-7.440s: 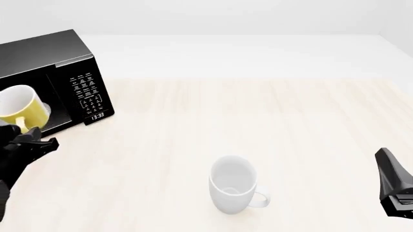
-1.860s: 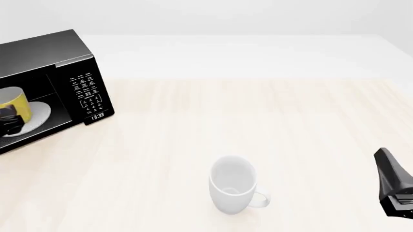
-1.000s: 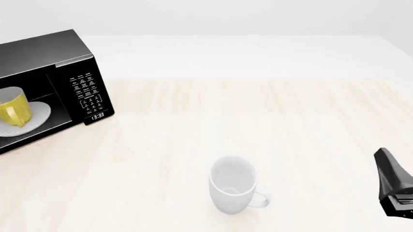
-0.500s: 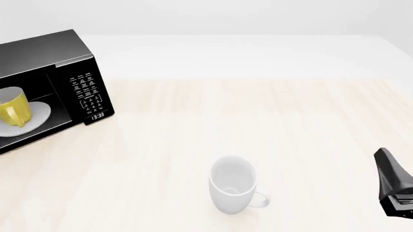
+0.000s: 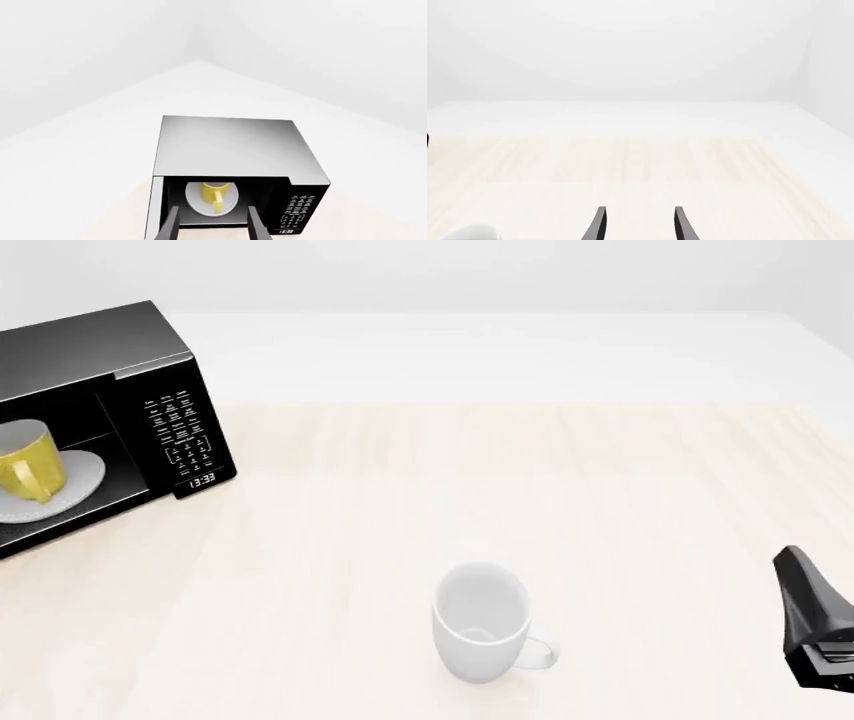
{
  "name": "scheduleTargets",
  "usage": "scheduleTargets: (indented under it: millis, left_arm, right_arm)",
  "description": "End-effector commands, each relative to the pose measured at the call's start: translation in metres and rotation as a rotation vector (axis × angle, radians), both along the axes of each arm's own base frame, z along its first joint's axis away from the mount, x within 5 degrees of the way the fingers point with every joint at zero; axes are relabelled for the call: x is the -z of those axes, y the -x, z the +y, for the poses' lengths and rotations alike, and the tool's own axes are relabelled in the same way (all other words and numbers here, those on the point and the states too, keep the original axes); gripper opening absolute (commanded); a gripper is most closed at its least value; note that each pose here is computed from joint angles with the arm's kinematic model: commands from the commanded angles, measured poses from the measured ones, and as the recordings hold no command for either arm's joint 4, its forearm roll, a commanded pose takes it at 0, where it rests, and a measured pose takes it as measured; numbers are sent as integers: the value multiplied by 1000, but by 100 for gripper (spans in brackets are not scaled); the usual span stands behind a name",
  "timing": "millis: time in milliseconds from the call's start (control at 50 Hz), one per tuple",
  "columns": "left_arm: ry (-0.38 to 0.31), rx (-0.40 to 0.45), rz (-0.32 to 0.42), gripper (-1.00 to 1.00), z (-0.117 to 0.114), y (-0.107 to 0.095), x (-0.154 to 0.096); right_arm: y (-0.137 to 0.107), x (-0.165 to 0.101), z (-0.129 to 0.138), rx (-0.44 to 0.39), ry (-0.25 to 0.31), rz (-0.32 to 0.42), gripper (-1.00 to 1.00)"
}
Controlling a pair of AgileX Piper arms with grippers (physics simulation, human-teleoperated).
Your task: Put the yellow and white mug in the microwave and close it.
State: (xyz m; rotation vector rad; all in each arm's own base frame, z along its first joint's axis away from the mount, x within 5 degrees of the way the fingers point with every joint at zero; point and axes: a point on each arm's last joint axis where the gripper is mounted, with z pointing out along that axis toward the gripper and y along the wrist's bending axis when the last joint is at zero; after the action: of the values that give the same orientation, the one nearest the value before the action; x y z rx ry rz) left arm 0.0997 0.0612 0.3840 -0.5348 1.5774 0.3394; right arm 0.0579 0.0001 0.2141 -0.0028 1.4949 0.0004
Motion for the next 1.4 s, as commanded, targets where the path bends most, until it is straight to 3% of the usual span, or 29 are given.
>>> scheduleTargets:
  millis: [20,260,300,340,360,720,1040,1120,1400]
  left_arm:
    - [18,-56,-8,100,5,3,0]
    - [29,-101,-19,100,11,5,-2]
    - [61,-94,-23,100,11,3,0]
    - [37,-107,-26,100,10,6,-2]
    - [66,-111,-25,100,13,4,0]
    - [82,-270,-33,100,36,7,4]
    - [104,-338,-24,100,49,8,12]
    - [123,-401,-2,100,64,8,18]
    - [137,-494,31,100,88,11,21]
  right_arm:
    - [0,0,0,-1,0,-1,100]
    - [0,0,0,-1,1,0,100]
    - [0,0,0,-1,0,0,100]
    - [0,0,0,-1,0,-1,100]
    - [0,0,0,-1,0,0,100]
    - [0,0,0,-3,1,1,100]
    - [0,0,0,-3,0,1,100]
    - [0,0,0,-4,1,1,100]
    - [0,0,0,-4,1,1,100]
